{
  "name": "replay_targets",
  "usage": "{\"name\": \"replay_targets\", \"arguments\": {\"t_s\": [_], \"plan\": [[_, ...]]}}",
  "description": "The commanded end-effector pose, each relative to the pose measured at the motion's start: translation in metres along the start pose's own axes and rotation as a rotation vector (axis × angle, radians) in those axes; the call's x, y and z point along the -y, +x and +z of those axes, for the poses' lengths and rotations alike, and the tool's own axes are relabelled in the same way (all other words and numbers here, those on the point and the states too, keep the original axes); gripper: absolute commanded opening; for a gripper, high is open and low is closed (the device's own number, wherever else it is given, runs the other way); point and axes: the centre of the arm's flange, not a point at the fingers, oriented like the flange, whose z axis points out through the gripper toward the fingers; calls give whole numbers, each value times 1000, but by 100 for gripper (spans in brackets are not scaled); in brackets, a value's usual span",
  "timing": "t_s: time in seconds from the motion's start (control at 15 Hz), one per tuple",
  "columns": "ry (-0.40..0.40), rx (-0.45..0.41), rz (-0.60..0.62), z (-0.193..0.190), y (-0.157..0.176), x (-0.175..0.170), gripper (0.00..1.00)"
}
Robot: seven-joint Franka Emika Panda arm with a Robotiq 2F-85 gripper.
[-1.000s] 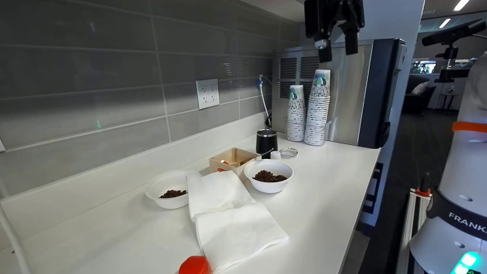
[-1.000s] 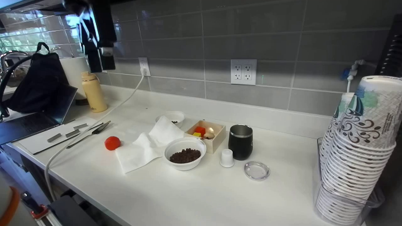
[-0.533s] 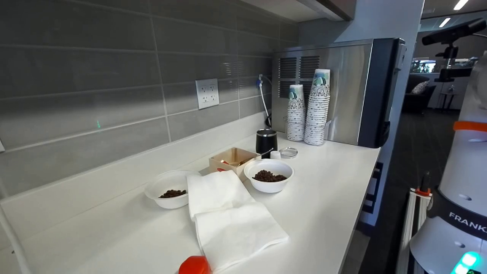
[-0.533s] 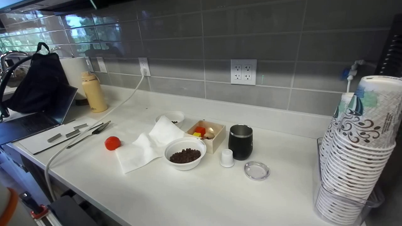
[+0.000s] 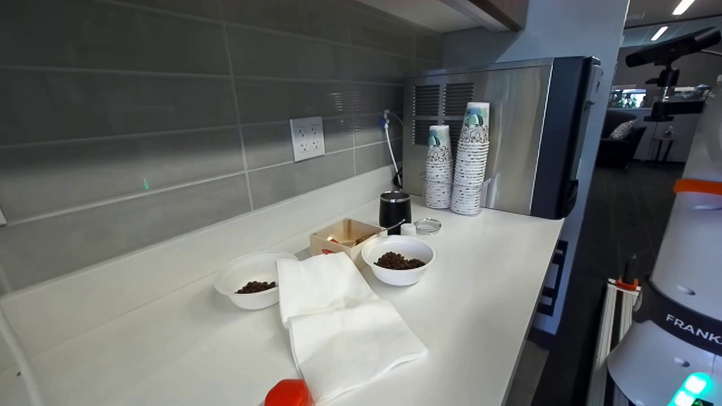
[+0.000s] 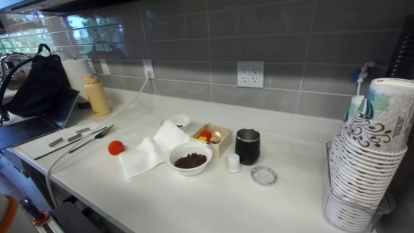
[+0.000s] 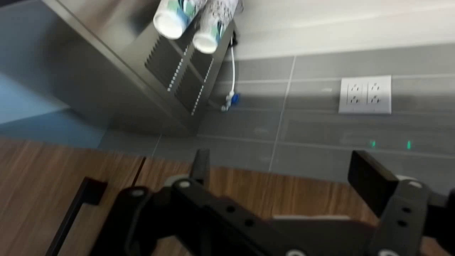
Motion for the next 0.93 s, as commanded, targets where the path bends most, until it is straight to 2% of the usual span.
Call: {"name": "replay_targets", "arguments": {"t_s": [0.0,0.2,0.4,0.67,0.87], "plan": [[-39,-206,23,1,38,-29,100],[-86,-371,62,-9,51,-51,100],[-146,-467,91,-13,57,-71,100],[-205,-507,108,3,66,-92,100],[-196,-507,117,23,77,-105,100]]}}
